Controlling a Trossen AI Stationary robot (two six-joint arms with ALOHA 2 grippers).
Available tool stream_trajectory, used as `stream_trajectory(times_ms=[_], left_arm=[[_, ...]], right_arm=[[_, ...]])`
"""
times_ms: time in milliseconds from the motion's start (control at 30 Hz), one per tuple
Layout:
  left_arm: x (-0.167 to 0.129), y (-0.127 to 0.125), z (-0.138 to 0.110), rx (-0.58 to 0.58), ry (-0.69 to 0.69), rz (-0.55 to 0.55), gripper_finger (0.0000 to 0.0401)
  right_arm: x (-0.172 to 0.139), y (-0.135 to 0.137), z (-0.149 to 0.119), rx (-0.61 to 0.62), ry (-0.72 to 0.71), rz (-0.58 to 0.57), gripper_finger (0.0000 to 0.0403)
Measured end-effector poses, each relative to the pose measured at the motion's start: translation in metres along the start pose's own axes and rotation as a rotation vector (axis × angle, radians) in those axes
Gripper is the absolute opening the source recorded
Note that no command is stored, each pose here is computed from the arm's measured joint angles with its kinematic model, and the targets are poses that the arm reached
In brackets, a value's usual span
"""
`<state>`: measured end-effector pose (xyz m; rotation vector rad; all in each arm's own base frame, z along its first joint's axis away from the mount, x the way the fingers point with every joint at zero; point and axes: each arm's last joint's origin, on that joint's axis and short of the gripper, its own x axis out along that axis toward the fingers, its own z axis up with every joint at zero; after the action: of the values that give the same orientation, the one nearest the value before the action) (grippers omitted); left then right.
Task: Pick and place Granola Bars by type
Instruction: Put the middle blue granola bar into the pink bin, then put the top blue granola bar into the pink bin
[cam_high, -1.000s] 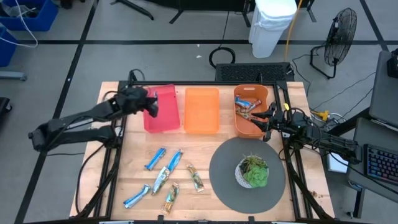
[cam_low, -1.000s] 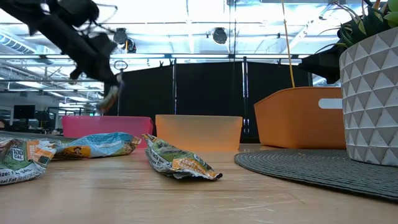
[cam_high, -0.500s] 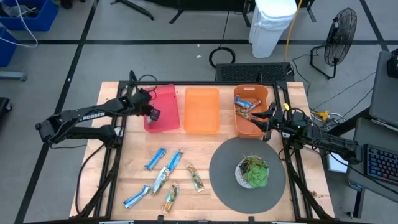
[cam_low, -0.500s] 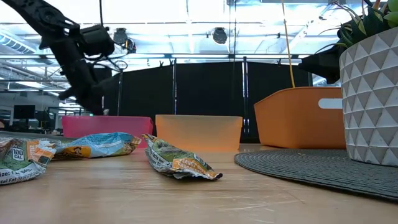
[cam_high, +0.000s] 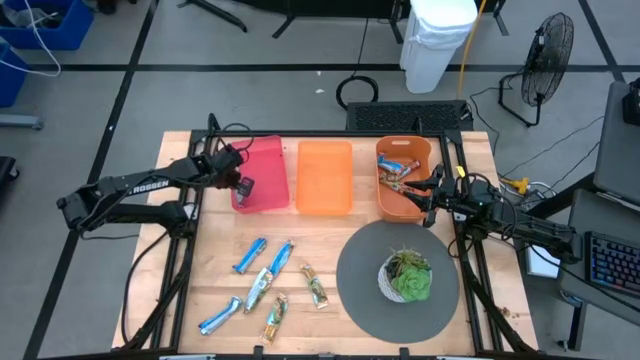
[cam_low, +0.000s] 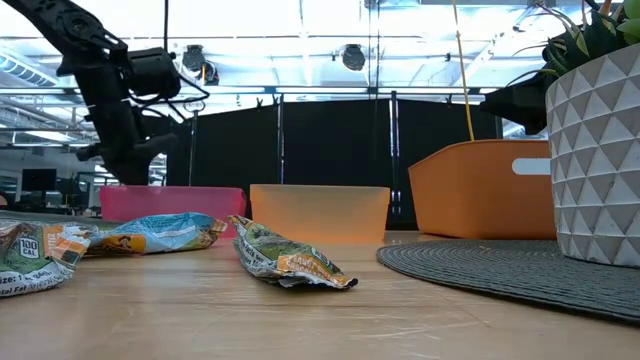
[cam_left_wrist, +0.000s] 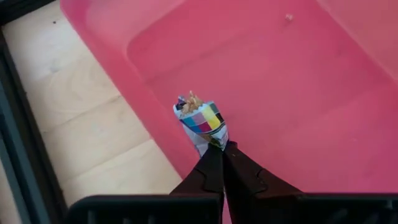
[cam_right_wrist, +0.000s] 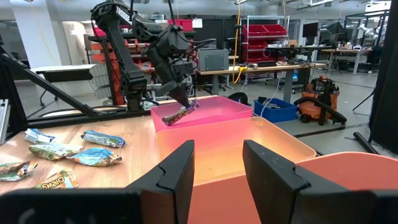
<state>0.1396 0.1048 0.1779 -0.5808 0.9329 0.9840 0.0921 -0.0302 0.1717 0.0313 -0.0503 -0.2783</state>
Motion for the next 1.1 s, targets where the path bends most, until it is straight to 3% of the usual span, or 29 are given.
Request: stream_trajectory(times_ms=[300,500,567,667,800,1100], left_arm=[[0.000,-0.002,0.003,-0.027,-0.029,-0.031,0.0058],[-0.001,-0.005,0.008,-0.036,-0.076,-0.069,0.0068],[-0.002,-0.009,0.011,-0.028,-0.080,-0.164,0.0068],[-0.006,-0.021,0.013,0.016,-0.066,-0.394,0.0069],[-0.012,-0.036,0.009,0.022,0.031,-0.647,0.0069],[-0.030,-0.074,-0.021,0.154,0.182,-0.823,0.0069]], right_arm=[[0.000,0.000,0.000,0.000,0.000,0.000,0.0128],[0.000,0.000,0.000,0.000,0.000,0.000,0.0128],[0.000,0.000,0.000,0.000,0.000,0.000,0.0128],[0.000,0.000,0.000,0.000,0.000,0.000,0.0128],[0.000,0.000,0.000,0.000,0.000,0.000,0.0128],[0.000,0.000,0.000,0.000,0.000,0.000,0.0128]])
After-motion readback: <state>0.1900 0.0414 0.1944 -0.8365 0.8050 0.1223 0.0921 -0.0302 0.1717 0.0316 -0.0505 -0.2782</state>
